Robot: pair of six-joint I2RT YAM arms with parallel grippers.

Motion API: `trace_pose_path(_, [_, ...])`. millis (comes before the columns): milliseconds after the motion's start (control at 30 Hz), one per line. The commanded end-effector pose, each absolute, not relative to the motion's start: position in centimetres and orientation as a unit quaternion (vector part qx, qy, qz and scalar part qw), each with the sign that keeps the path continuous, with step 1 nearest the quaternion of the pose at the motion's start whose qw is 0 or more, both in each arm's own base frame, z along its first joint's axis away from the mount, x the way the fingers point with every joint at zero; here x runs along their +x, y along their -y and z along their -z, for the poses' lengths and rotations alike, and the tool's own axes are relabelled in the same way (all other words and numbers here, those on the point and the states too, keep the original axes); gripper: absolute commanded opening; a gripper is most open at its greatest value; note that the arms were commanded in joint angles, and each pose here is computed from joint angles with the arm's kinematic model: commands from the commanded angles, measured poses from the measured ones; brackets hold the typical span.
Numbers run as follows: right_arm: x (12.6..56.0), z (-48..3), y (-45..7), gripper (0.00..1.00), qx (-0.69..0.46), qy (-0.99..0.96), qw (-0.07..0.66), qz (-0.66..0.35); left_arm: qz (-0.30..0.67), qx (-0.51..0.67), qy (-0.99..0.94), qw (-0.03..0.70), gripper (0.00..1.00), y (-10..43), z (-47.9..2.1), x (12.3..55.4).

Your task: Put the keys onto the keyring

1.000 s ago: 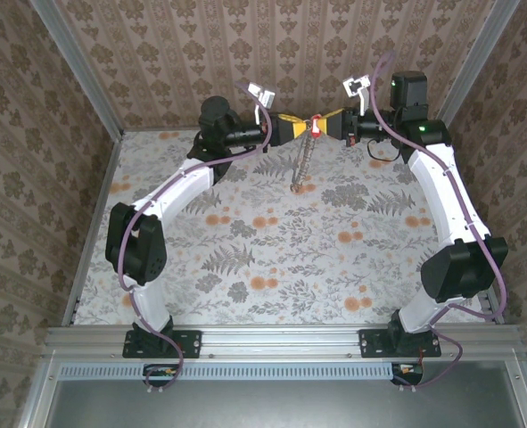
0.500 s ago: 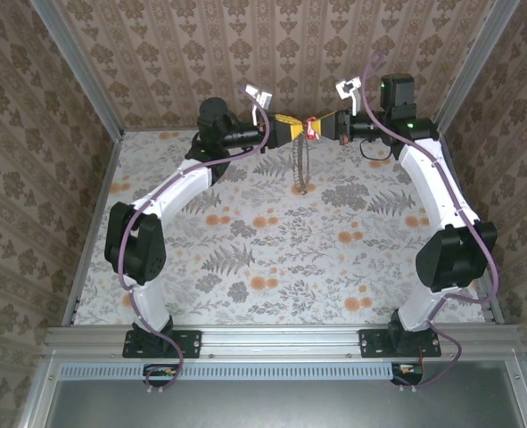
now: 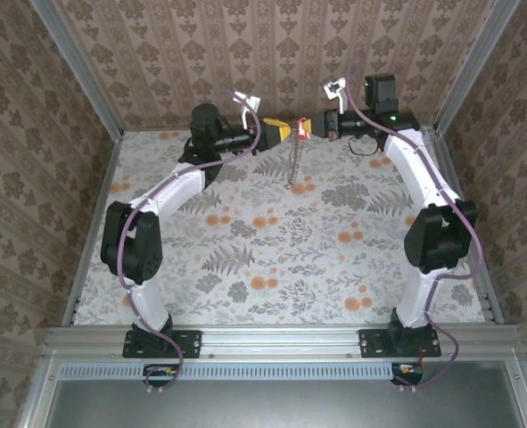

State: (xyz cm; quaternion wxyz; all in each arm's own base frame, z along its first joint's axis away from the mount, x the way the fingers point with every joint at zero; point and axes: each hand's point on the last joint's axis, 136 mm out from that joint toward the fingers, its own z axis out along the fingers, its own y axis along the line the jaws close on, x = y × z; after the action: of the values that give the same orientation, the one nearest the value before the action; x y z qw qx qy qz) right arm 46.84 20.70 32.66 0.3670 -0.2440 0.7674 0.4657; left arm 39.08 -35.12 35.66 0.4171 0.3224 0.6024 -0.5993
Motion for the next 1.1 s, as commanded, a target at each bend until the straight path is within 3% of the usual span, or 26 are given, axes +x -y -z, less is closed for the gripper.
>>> trace_pose_path(0, [47.1, -32.5, -22.1, 0.00, -0.252, -0.758, 0.350, -0.490, 0.585, 0.323, -0.581, 0.464, 0.27, 32.9, -38.8, 38.8])
trace_pose_path(567, [54.0, -25.7, -26.1, 0.00, -0.226, -0.772, 0.291, -0.519, 0.558, 0.291, -0.598, 0.497, 0.28, 28.6, -38.8, 39.1])
trace_pose_path(1067, [53.2, -21.7, -29.3, 0.00, -0.223, -0.791, 0.243, -0.515, 0.553, 0.286, -0.600, 0.502, 0.29, 27.8, -38.7, 38.5])
